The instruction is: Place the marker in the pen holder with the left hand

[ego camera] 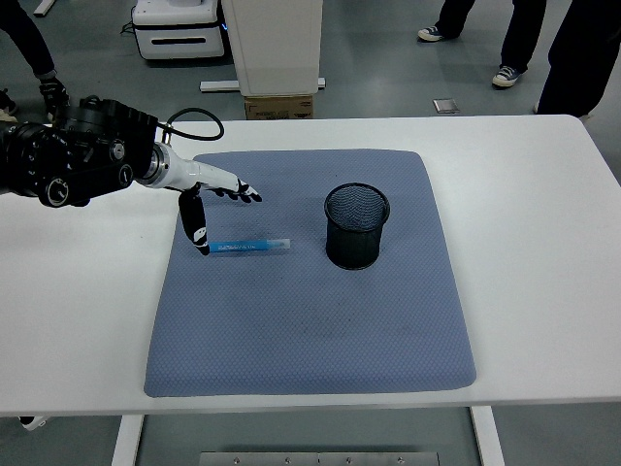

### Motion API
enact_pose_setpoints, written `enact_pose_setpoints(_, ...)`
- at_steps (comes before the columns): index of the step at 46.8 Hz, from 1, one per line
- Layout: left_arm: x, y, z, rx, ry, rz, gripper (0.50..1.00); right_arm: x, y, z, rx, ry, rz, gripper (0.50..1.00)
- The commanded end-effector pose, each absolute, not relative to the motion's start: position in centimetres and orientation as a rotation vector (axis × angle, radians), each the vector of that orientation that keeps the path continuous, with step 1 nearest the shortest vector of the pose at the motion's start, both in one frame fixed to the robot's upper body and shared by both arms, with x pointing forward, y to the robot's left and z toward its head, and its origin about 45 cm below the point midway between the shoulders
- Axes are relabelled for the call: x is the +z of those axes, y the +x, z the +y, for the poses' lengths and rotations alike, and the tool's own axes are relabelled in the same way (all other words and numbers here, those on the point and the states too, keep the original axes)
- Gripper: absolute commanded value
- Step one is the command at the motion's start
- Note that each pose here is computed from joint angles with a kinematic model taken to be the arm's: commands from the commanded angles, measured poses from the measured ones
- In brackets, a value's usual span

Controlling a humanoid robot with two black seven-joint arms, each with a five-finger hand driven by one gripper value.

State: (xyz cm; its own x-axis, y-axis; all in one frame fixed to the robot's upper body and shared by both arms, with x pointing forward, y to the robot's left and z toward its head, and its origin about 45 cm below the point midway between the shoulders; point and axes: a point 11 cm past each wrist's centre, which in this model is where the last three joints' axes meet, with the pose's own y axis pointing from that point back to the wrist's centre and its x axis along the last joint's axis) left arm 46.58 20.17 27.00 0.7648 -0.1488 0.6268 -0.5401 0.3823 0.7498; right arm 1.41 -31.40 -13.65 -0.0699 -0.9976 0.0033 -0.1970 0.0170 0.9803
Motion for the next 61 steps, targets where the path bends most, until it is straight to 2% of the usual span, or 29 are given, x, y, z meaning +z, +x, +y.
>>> enact_pose_setpoints(1, 26.8, 46.3, 20.1, 0.265, 1.177, -0.688, 1.000, -13.6, 1.4, -31.4, -1.152, 1.313, -1.412, 1.000)
enact_pose_setpoints(61, 25.7, 45.2, 17.1, 0.147, 1.184, -0.746, 1.000, -13.6, 1.4, -31.4, -1.152, 1.313, -1.412, 1.000)
